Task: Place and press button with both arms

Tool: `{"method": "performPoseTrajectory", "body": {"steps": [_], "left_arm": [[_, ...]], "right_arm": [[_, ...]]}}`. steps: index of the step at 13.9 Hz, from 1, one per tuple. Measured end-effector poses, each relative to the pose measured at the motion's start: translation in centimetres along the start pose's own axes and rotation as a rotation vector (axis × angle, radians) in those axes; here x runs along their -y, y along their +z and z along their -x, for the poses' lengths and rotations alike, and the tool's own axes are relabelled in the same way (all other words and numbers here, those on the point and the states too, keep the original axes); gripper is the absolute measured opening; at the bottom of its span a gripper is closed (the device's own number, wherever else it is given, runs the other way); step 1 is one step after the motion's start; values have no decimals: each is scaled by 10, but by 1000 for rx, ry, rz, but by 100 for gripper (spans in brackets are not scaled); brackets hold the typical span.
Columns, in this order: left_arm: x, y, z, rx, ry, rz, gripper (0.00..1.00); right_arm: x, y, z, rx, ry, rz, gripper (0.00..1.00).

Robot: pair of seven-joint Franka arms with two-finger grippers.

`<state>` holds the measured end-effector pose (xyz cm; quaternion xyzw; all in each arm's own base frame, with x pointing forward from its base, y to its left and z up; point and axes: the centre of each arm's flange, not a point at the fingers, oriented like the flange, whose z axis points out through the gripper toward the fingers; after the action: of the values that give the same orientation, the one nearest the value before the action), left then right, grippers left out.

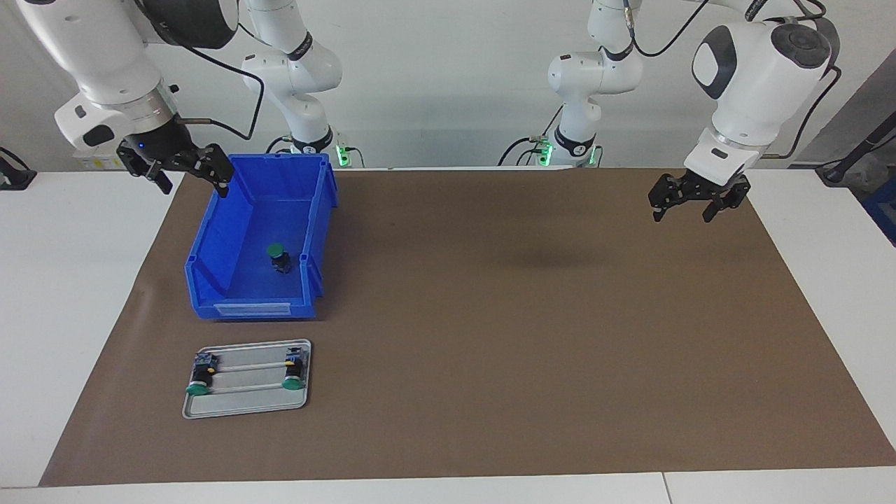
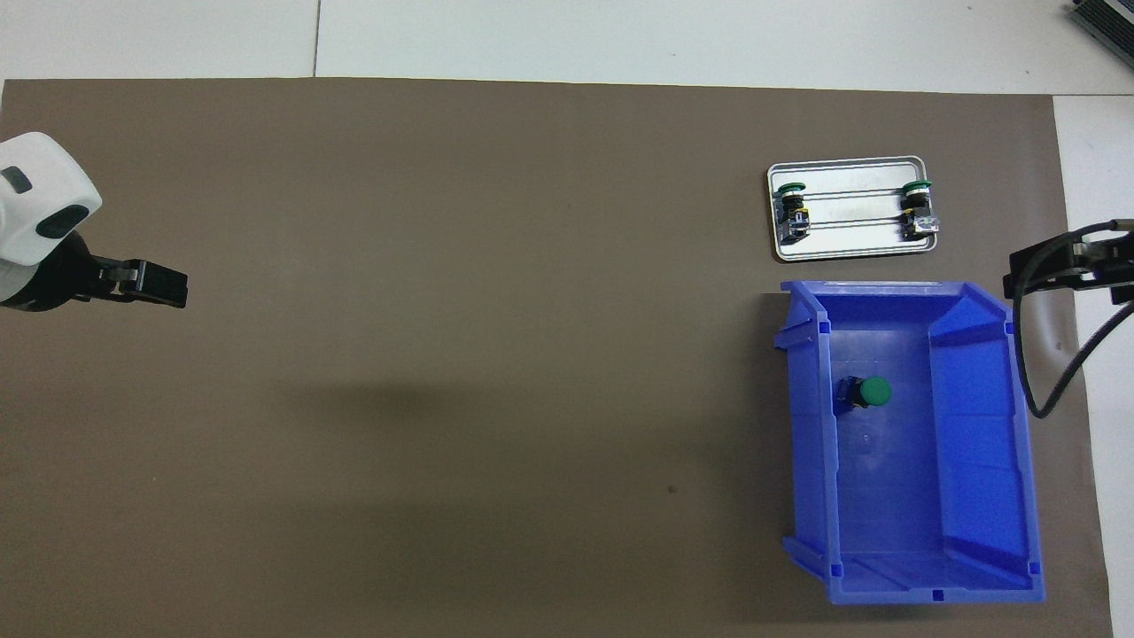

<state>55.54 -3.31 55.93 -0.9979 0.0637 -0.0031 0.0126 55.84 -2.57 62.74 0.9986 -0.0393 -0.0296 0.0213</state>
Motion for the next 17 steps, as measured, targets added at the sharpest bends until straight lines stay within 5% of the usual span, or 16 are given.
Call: {"method": "performPoseTrajectory", "body": {"steps": [5,17], "left_arm": [[0,0,0,0,-32,0,100],[-1,2,3,28,-30,1,100]], "right_arm": [[-4,1,0,2,-101,9,100],[-7,1,0,0,-91,21,100]]}}
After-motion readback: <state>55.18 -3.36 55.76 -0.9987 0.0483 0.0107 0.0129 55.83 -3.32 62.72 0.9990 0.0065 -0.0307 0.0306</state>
